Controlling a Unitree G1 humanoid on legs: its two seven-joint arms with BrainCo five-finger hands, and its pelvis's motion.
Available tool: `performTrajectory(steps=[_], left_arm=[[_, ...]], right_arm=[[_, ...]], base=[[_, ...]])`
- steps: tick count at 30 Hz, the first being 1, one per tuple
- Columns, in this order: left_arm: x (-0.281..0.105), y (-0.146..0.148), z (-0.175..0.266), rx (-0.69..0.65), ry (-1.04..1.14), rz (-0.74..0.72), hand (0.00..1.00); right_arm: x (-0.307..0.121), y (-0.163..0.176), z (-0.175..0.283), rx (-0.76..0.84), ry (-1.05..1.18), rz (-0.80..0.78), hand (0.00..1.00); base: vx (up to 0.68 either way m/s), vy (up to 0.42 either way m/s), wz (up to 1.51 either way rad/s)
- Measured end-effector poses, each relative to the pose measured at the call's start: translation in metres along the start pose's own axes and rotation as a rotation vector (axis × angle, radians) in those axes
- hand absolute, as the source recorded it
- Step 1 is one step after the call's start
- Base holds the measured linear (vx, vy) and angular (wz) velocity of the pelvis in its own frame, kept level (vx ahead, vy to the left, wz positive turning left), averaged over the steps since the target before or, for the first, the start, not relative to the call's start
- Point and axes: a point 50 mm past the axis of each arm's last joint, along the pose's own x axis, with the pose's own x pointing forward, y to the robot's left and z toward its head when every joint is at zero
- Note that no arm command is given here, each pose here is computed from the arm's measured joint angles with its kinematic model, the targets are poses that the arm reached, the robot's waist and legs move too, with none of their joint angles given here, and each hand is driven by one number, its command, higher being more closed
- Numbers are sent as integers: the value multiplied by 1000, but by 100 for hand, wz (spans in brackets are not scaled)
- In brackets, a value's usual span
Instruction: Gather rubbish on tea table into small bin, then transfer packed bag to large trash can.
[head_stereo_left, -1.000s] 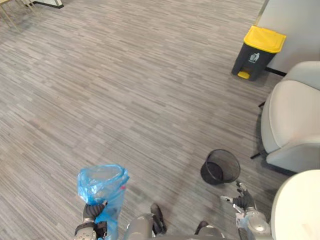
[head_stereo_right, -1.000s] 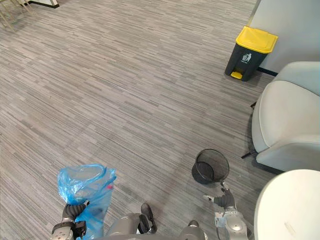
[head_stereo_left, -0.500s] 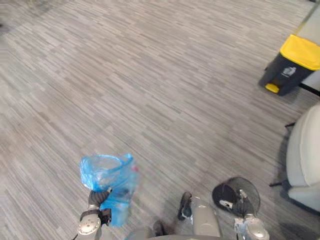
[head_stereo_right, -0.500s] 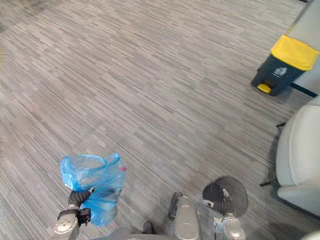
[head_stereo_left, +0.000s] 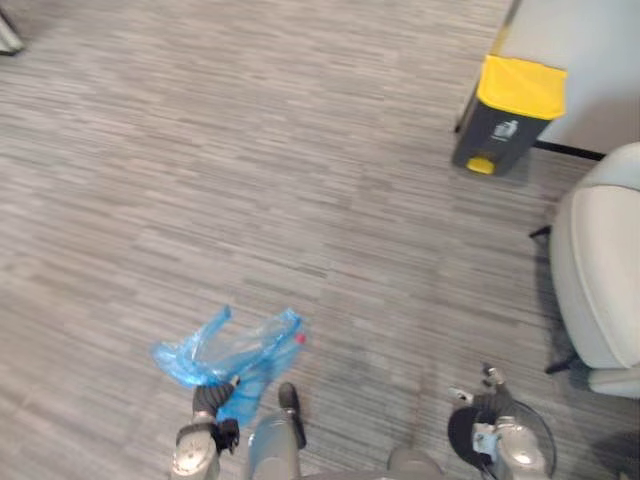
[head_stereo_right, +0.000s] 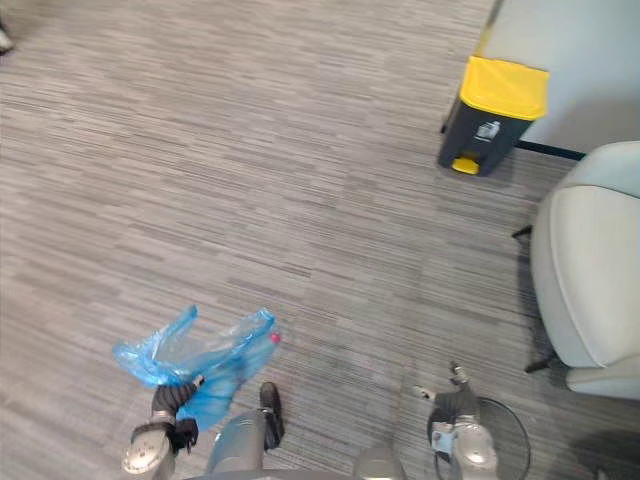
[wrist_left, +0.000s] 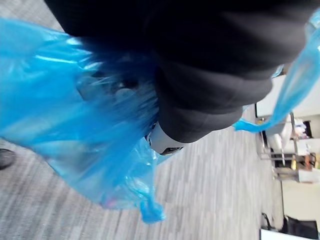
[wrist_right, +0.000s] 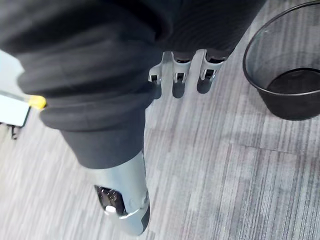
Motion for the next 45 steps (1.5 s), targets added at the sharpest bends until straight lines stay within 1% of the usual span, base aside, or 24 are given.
performTrajectory(steps=[4, 8, 9, 10, 13, 18, 22, 25, 27, 28, 31, 35, 38, 40, 41, 43, 45], left_arm=[[2, 2, 7, 39, -27, -19, 100], [13, -1, 18, 52, -59, -36, 100], [15, -2, 16, 58, -48, -40, 100], [19, -10, 16, 47, -38, -52, 100], [25, -20, 23, 54, -64, -82, 100], [22, -25, 13, 55, -30, -102, 100], [20, -23, 9, 57, -17, -98, 100], [10, -21, -4, 46, 28, -83, 100], [13, -18, 2, 45, 4, -70, 100], [15, -22, 4, 29, -4, -73, 100], [11, -26, -3, 36, 32, -89, 100], [11, -18, -3, 59, 30, -61, 100], [15, -16, 3, 59, 14, -53, 100], [17, -10, 5, 69, 9, -36, 100], [17, -15, 1, 51, 25, -37, 100], [20, -22, 7, 52, 1, -64, 100], [22, -27, 10, 46, -9, -76, 100]], right_arm=[[0, 7, 1, -31, -3, 34, 0], [2, 2, 6, -52, -22, 26, 0], [0, -3, 2, -85, -11, 21, 0], [6, -7, 11, -111, -30, 12, 0], [7, -11, 18, -117, -54, 2, 0], [11, -5, 24, -101, -75, 5, 0], [14, -3, 32, -96, -96, 3, 0], [15, -7, 29, -99, -81, -23, 0], [13, 1, 23, -94, -61, -3, 0], [14, 2, 24, -100, -61, 0, 0], [15, 14, 29, -106, -76, 35, 0], [14, 22, 27, -150, -80, 72, 0], [17, 17, 32, -166, -92, 62, 0], [11, 7, 19, -186, -47, 44, 0], [11, -1, 16, -203, -32, 29, 0], [14, -7, 24, -188, -54, 2, 0], [13, -10, 22, -191, -48, -6, 0]], base=[[446, 55, -63], [618, -67, -20], [748, -120, -33], [618, -92, -33], [566, -185, -26], [474, -82, -54], [441, 143, -76], [431, 219, -88], [674, 299, -35], [644, 279, -24], [479, 189, -18], [548, 48, -7], [515, -97, 32], [632, -238, 56], [676, -228, 34], [526, -197, 33], [423, -212, 38]])
